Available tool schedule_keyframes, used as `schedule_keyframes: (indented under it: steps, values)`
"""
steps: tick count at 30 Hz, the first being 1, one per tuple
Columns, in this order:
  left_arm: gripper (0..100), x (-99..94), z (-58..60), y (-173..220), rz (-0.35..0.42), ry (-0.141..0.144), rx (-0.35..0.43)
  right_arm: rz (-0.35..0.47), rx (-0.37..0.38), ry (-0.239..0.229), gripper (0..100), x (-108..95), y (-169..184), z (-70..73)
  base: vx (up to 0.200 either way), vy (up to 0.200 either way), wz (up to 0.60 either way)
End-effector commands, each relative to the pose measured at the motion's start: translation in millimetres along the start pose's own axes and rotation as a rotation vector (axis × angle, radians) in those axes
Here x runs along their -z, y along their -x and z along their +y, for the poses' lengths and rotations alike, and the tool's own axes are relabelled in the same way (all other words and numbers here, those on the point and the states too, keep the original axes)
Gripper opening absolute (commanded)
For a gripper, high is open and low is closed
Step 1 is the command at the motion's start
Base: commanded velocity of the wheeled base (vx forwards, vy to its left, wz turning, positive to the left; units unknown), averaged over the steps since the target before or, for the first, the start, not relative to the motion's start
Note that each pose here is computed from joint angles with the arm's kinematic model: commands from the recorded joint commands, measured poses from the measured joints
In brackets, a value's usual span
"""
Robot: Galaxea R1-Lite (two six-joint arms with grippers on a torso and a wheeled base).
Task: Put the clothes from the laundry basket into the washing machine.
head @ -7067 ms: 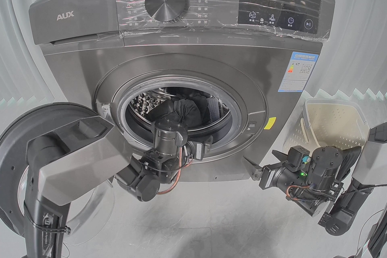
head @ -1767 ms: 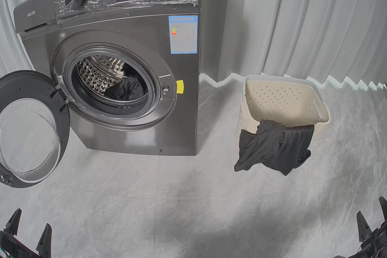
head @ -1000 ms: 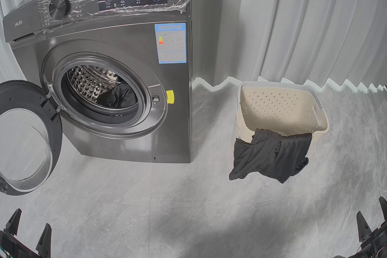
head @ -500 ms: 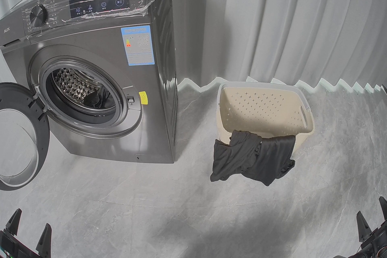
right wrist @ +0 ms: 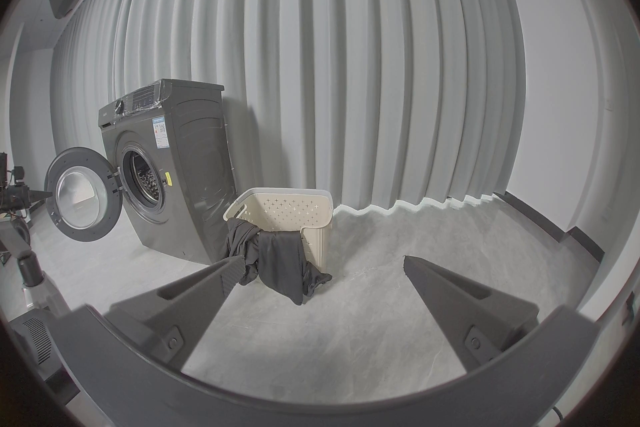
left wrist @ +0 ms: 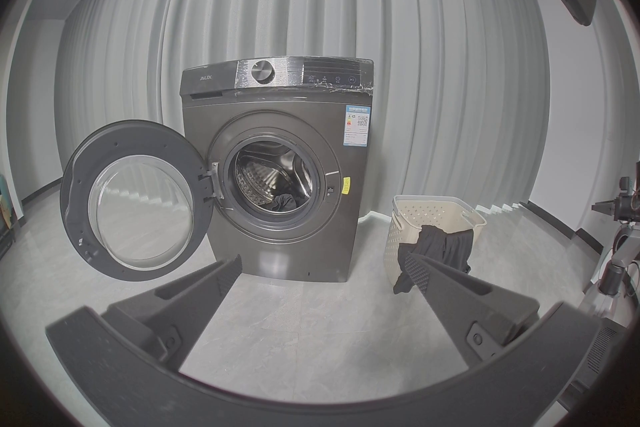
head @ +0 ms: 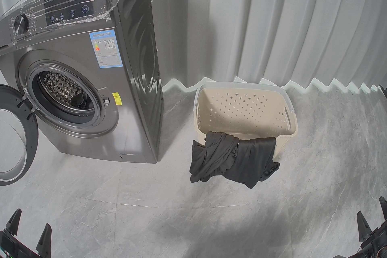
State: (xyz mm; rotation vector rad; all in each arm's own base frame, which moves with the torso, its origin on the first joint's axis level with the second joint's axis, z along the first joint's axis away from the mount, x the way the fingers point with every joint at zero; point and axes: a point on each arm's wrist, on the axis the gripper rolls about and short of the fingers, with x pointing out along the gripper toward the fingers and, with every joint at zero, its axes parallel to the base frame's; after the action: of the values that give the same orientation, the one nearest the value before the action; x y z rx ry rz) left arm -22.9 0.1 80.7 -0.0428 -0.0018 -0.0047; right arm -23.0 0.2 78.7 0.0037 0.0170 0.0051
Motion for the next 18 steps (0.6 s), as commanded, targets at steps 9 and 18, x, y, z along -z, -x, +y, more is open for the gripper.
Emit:
schedule_keyframes:
  steps: [9,18]
  values:
    - [100,4.4,0.2,0.0,0.000,0.000,0.000,-0.008,0.017,-0.003,100,2.6,-0.1,-0.3,0.000,0.000,0.00]
    - [100,4.4,0.2,0.0,0.000,-0.003,0.000,-0.158,-0.020,-0.003,100,-95.6,4.2,0.3,0.067,0.000,0.00]
